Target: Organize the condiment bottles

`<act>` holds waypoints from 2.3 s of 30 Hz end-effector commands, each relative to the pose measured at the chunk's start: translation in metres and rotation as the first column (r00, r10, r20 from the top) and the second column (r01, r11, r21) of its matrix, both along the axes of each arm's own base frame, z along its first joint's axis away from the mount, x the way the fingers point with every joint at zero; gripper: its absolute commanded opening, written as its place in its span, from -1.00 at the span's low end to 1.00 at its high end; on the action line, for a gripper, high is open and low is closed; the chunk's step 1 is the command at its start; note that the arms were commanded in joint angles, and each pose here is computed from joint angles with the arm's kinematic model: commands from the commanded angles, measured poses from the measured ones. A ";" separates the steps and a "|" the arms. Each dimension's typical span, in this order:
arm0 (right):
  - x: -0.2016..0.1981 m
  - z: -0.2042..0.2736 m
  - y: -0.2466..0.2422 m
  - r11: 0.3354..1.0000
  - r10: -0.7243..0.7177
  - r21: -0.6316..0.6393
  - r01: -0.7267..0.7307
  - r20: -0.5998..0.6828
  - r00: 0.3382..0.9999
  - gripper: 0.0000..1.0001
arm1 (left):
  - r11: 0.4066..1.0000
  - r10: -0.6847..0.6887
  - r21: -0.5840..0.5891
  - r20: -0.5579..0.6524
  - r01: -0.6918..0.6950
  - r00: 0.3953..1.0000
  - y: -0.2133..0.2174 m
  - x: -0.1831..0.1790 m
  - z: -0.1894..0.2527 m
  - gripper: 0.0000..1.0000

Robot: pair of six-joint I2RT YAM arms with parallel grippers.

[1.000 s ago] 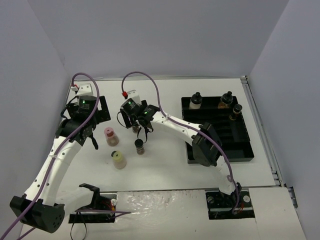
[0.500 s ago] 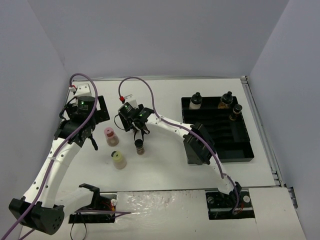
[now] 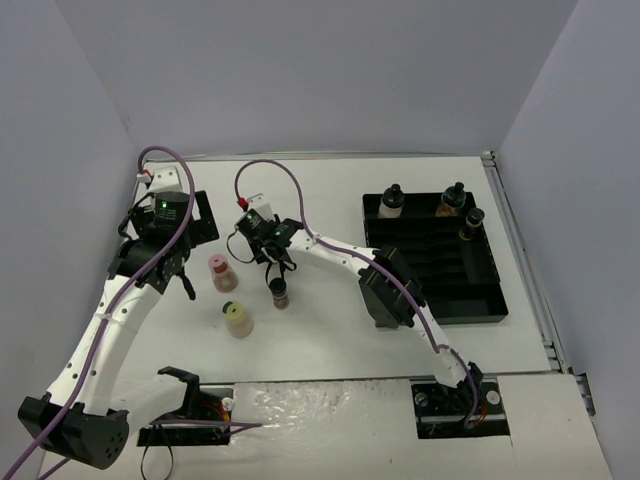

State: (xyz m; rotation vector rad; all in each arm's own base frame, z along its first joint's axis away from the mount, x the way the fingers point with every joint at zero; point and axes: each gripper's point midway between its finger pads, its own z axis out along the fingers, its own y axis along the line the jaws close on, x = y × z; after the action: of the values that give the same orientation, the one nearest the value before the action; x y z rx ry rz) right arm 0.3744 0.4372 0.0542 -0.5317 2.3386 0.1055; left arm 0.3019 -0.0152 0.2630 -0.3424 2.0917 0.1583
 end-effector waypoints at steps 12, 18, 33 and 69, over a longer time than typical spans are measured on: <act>0.031 0.123 -0.044 0.982 -0.170 0.116 0.147 0.222 0.960 -1.00 | 0.999 0.029 -0.015 0.074 -0.028 0.997 0.004 0.006 0.016 0.94; 0.048 0.151 -0.108 0.943 -0.321 0.166 0.287 0.240 0.916 -1.00 | 0.999 0.031 -0.018 0.075 -0.029 0.997 0.005 0.007 0.016 0.94; 0.019 0.177 -0.403 0.586 -0.810 0.353 0.730 0.245 0.532 -1.00 | 0.999 0.024 -0.036 0.065 -0.022 0.998 0.004 0.009 0.012 0.94; -0.012 0.084 -0.562 0.237 -0.970 0.417 0.878 0.154 0.189 -1.00 | 0.999 0.019 -0.048 0.059 -0.016 0.998 0.002 0.011 0.011 0.94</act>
State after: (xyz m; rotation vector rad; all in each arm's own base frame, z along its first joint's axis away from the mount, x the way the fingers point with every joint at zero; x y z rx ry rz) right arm 0.3389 -0.1152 0.1197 1.0068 1.9333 -0.3285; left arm 0.3020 -0.0128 0.2503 -0.3542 2.1222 0.1479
